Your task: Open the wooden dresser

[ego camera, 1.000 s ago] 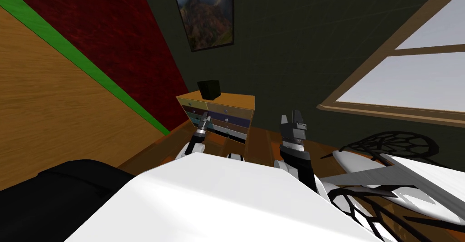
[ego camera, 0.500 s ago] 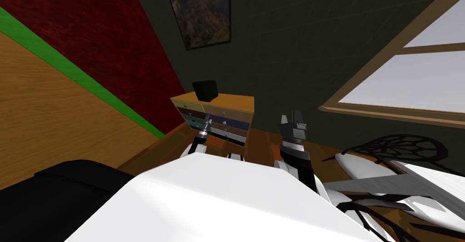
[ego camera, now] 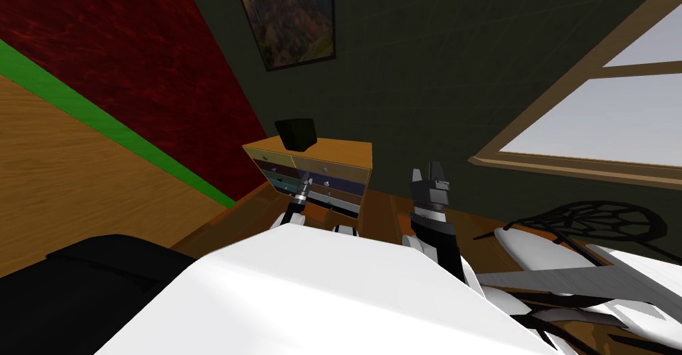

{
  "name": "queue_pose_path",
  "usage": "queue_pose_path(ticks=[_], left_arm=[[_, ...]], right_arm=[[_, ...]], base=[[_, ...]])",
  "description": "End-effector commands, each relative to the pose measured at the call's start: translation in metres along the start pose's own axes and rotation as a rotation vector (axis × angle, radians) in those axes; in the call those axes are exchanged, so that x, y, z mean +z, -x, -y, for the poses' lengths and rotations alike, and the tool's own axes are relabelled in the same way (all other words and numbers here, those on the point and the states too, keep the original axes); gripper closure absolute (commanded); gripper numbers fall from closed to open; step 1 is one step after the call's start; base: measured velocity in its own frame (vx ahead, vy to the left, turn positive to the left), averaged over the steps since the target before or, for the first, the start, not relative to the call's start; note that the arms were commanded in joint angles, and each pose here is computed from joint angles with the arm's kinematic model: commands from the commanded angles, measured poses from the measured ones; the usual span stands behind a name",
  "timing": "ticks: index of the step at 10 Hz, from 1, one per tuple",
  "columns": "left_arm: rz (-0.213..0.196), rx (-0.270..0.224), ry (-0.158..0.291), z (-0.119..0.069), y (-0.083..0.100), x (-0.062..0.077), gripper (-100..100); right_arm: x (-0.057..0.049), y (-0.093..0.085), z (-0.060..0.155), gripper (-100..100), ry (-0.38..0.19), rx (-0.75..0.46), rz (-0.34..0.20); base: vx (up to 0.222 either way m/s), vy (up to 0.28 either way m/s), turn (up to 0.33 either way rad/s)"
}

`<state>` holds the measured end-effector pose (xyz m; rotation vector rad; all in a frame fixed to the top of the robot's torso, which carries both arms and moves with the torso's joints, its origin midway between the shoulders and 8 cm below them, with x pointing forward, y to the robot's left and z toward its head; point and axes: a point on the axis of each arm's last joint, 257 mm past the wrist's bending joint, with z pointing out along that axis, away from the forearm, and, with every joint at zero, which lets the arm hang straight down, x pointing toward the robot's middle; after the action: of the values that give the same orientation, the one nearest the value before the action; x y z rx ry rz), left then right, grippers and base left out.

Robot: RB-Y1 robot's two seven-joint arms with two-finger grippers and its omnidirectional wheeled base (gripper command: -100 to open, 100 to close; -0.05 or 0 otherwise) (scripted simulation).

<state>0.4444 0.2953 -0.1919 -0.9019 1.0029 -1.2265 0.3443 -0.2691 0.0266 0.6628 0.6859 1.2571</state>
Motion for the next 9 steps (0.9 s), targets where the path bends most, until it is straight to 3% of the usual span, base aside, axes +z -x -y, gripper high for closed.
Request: queue_pose_path(ticks=[1, 7, 9], left_arm=[[0.004, -0.014, 0.025, -0.017, -0.002, -0.002, -100], [0.027, -0.083, 0.113, -0.065, -0.021, -0.013, -100], [0.033, -0.099, 0.125, -0.071, -0.027, -0.015, -100]], right_arm=[[0.000, 0.000, 0.000, 0, 0.000, 0.000, 0.000], [0.000, 0.000, 0.000, 0, 0.000, 0.000, 0.000], [0.000, 0.000, 0.000, 0, 0.000, 0.000, 0.000]], base=[[0.065, -0.005, -0.020], [0.113, -0.009, -0.030], [0.075, -0.002, -0.014]])
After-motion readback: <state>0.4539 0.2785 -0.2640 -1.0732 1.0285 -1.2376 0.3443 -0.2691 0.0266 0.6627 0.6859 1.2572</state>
